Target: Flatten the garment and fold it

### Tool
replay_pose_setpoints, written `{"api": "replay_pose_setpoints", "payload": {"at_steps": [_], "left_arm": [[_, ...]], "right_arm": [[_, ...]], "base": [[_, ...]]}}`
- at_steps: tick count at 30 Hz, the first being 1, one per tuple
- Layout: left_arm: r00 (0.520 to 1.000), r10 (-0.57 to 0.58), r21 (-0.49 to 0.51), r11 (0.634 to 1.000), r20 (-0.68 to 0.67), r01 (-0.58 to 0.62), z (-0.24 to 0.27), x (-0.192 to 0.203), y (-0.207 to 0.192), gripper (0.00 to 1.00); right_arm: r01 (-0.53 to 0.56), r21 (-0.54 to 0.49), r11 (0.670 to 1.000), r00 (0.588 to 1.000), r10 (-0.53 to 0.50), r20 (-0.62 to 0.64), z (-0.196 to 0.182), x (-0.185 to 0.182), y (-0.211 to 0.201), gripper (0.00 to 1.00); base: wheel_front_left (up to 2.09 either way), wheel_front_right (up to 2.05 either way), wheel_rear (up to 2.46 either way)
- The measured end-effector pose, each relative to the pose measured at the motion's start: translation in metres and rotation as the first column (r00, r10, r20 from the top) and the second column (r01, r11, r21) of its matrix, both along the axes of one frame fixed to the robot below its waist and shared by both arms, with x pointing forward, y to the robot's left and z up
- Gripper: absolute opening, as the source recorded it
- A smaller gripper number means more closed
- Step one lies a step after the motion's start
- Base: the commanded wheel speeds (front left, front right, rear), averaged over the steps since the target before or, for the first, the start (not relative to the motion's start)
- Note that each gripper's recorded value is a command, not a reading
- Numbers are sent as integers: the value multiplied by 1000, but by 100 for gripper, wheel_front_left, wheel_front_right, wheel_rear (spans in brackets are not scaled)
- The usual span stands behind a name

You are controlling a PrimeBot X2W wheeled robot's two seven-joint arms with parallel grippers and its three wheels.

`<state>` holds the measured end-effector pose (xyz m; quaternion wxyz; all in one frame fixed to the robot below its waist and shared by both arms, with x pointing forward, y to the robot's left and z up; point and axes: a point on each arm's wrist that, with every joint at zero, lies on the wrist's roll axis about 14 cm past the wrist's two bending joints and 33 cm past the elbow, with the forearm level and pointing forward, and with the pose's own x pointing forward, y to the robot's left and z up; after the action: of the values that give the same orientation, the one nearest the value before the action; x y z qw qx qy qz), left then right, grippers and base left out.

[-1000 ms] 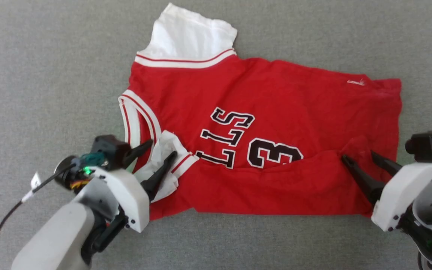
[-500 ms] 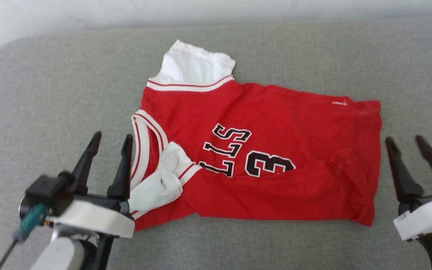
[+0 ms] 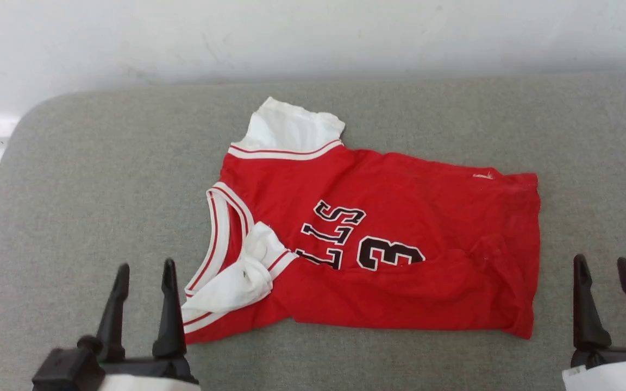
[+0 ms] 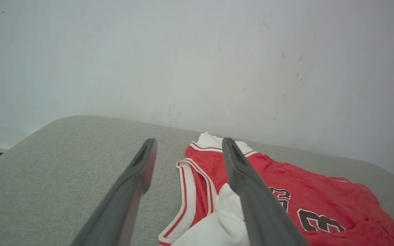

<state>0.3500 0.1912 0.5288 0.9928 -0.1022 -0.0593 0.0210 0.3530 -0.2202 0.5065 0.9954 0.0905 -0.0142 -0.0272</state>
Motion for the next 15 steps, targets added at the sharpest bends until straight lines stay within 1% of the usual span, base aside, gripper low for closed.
{"api": "replay_pose_setpoints", "payload": {"at_steps": [4, 9, 12, 15], "left_arm": [[1000, 21, -5, 1000, -23, -21, -9, -14, 6, 100], [996, 31, 17, 999, -85, -30, -30, -23, 15, 100], [980, -31, 35, 999, -196, 39, -55, -24, 8, 100], [942, -94, 50, 992, -323, 116, -74, -21, 3, 100]], "right_arm": [[7, 7, 1000, 1000, -7, 9, -2, -5, -1, 100], [-3, 5, 1000, 1000, 2, 19, 0, -2, 2, 100], [-3, 3, 1000, 1000, 3, 14, -3, 0, 2, 100], [-8, 3, 1000, 1000, 8, 8, -5, 4, 4, 100]], "base": [[0, 0, 0], [0, 0, 0], [0, 0, 0], [0, 0, 0]]}}
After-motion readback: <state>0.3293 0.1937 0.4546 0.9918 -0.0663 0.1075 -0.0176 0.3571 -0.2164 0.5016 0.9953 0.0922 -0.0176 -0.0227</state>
